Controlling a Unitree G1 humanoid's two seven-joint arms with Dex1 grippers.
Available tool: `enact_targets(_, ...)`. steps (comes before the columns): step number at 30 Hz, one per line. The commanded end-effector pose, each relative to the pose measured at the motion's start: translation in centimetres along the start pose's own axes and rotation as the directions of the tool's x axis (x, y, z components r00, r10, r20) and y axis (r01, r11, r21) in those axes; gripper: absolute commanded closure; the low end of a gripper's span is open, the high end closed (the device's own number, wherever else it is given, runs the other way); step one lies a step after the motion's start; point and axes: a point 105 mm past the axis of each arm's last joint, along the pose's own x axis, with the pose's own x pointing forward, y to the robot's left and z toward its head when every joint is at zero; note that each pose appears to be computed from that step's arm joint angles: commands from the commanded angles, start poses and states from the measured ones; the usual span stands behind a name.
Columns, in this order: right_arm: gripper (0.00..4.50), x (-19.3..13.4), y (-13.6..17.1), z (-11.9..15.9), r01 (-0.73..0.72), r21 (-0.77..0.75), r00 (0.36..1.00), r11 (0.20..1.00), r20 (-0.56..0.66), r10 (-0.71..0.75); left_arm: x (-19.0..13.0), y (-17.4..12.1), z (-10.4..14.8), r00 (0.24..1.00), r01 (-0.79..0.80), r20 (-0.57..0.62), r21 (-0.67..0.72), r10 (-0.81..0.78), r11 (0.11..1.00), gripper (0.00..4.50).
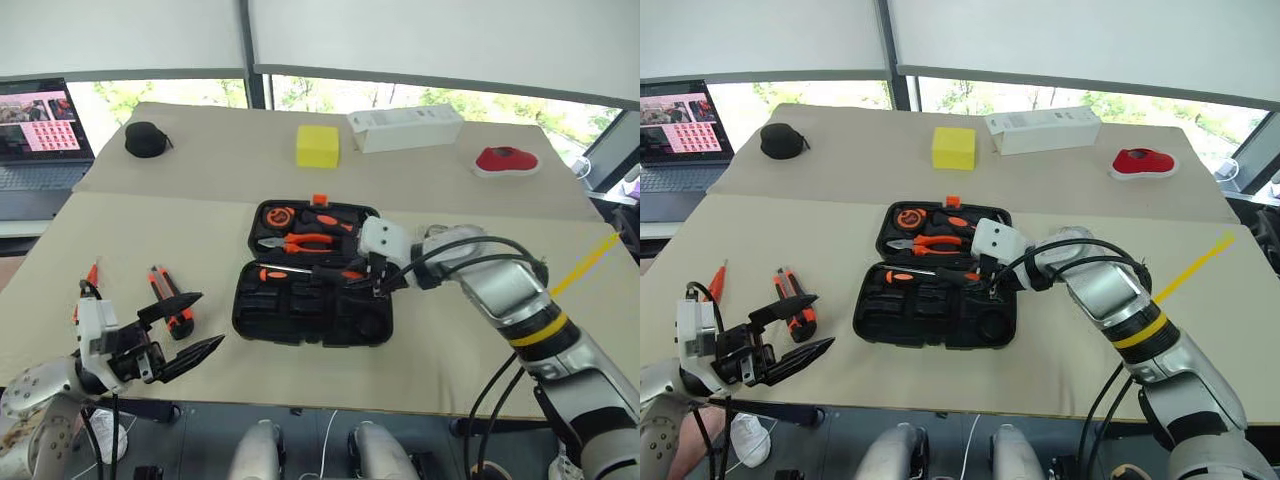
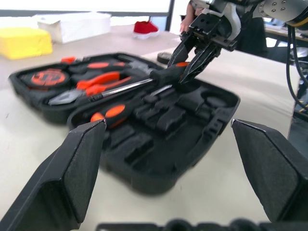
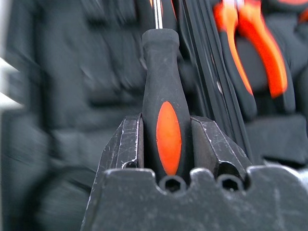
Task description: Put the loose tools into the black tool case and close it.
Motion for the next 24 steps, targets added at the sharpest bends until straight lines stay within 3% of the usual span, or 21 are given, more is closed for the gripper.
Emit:
enact_targets(1,3.49,-0.6,-0.2,0.4,-0.018,-0.094,1.0,0.995,-0.024,0.016,-0.1,-0.3,1.3,1.0,-0.007,0.03,0.059,0.005,0.998,0.0)
enact_targets(14,3.49,-0.8,-0.1,-0.9,-0.028,-0.083,0.997,0.996,-0.068,0.023,0.3,-0.1,1.2,1.0,-0.002,0.025,0.065,0.0,0.998,0.0)
enact_targets(16,2.48,-1.0,0.0,-0.6,-0.043,-0.099,0.999,0.994,-0.037,0.04,0.5,0.0,1.2,1.0,0.001,0.027,0.067,-0.003,0.998,0.0)
enact_targets(19,1.58,-2.1,0.0,1.2,-0.071,-0.131,0.993,0.989,0.081,0.082,0.6,0.0,1.2,1.0,0.002,0.028,0.068,-0.004,0.998,0.0)
enact_targets(24,1.58,-3.8,-0.2,3.3,-0.093,-0.141,0.957,0.986,0.26,0.127,0.5,0.0,1.2,1.0,-0.002,0.025,0.067,0.0,0.998,0.0)
